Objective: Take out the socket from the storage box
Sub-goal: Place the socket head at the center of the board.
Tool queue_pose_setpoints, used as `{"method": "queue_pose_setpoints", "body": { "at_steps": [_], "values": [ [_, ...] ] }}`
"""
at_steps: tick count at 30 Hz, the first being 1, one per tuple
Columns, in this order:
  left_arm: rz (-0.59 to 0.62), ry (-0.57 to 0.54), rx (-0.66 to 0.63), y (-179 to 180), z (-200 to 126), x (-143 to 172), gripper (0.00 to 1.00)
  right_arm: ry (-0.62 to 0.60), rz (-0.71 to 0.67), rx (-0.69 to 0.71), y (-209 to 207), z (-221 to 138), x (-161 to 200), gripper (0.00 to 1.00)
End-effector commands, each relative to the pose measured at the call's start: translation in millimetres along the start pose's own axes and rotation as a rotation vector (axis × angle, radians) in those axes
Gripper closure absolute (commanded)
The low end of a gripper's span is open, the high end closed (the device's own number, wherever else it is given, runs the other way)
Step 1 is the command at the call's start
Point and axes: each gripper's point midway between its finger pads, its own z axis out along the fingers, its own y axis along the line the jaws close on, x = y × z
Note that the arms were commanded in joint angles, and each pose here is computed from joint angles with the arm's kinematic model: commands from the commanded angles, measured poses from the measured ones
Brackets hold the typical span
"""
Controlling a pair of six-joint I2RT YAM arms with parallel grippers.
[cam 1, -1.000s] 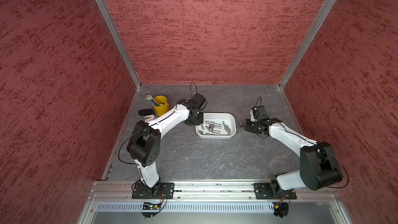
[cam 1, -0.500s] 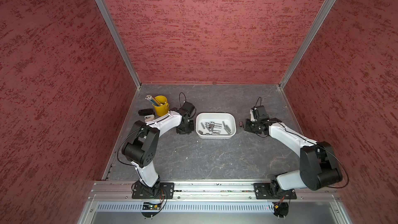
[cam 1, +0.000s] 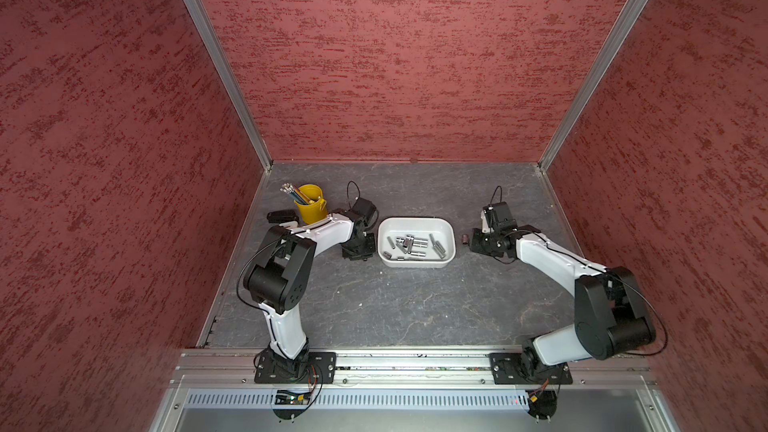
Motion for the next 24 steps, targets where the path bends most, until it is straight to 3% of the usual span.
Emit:
{"method": "queue_pose_setpoints", "body": {
  "at_steps": [1, 12, 18, 24],
  "values": [
    [0.007, 0.004, -0.003, 3, 2, 1, 0.64, -0.019, -0.015, -0.011, 7, -4, -8, 0.65],
    [0.024, -0.051, 0.026, -2, -31, -6, 0.57, -0.032, -0.053, -0.024, 15, -14, -13, 0.65],
    [0.031, -0.118, 0.041, 1, -68, -9, 0.55, -0.054, -0.216, -0.098, 68, -42, -22, 0.66],
    [0.058, -0.158, 0.048, 9, -104, -1, 0.54, 0.047, -0.446, -0.123, 132, -27, -18, 0.66]
  ]
}}
